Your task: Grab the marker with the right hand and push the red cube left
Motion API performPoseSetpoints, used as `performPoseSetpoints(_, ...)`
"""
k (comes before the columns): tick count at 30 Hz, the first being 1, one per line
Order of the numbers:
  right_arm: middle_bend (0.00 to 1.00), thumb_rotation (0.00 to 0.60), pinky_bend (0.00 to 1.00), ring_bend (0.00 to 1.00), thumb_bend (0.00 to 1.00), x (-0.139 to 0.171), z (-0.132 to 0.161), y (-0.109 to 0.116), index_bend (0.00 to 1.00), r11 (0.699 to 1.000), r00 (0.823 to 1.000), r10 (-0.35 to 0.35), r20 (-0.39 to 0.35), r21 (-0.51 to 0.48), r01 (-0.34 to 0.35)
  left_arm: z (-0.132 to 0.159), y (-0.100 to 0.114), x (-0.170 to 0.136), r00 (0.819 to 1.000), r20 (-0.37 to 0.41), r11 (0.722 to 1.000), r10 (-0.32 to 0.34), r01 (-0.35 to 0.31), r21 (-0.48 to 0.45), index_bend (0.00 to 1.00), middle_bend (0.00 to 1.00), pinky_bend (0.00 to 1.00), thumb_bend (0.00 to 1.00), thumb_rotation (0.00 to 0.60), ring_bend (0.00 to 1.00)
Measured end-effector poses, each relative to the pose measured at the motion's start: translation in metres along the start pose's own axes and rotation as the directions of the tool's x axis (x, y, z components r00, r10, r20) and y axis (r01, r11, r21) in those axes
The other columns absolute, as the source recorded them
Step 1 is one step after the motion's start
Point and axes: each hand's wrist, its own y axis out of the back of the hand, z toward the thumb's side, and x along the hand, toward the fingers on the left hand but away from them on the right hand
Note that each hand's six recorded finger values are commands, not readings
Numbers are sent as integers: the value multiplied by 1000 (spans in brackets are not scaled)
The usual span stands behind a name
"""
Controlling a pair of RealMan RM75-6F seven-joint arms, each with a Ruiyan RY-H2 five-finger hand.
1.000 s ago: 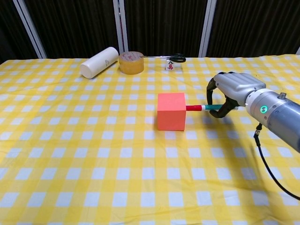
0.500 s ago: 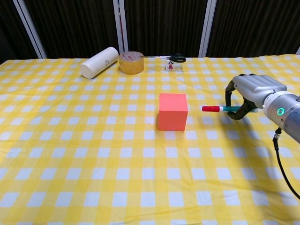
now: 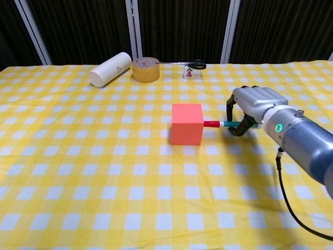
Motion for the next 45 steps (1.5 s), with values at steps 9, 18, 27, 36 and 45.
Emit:
performPoseSetpoints(9, 221, 600, 0, 42, 490, -4, 38, 3, 582, 1000, 999, -11, -48, -17, 10, 0, 0, 1, 1000, 3, 1000, -4, 4, -9, 0, 0, 0, 0, 600, 0)
performPoseSetpoints(18, 221, 600, 0, 42, 490, 2, 45, 1, 582, 1000, 998, -14, -57, -1, 14, 1, 1, 0, 1000, 4, 1000, -1, 1, -8, 0, 0, 0, 0, 600, 0)
performPoseSetpoints(27, 221, 600, 0, 42, 490, 3, 17, 4, 582, 999, 1000, -28, 12, 19, 28, 1, 1, 0, 1000, 5, 1000, -3, 3, -5, 0, 0, 0, 0, 600, 0)
performPoseSetpoints(36, 221, 600, 0, 42, 491, 14, 2, 0, 582, 1000, 999, -5, 54, 5, 5, 3, 1, 0, 1000, 10, 1000, -1, 1, -13, 0, 0, 0, 0, 600, 0)
performPoseSetpoints(45, 221, 600, 0, 42, 491, 8, 25, 3, 582, 999, 999, -8, 39, -44, 10, 1, 2, 1, 1000, 1, 999, -8, 8, -33, 0, 0, 0, 0, 600, 0)
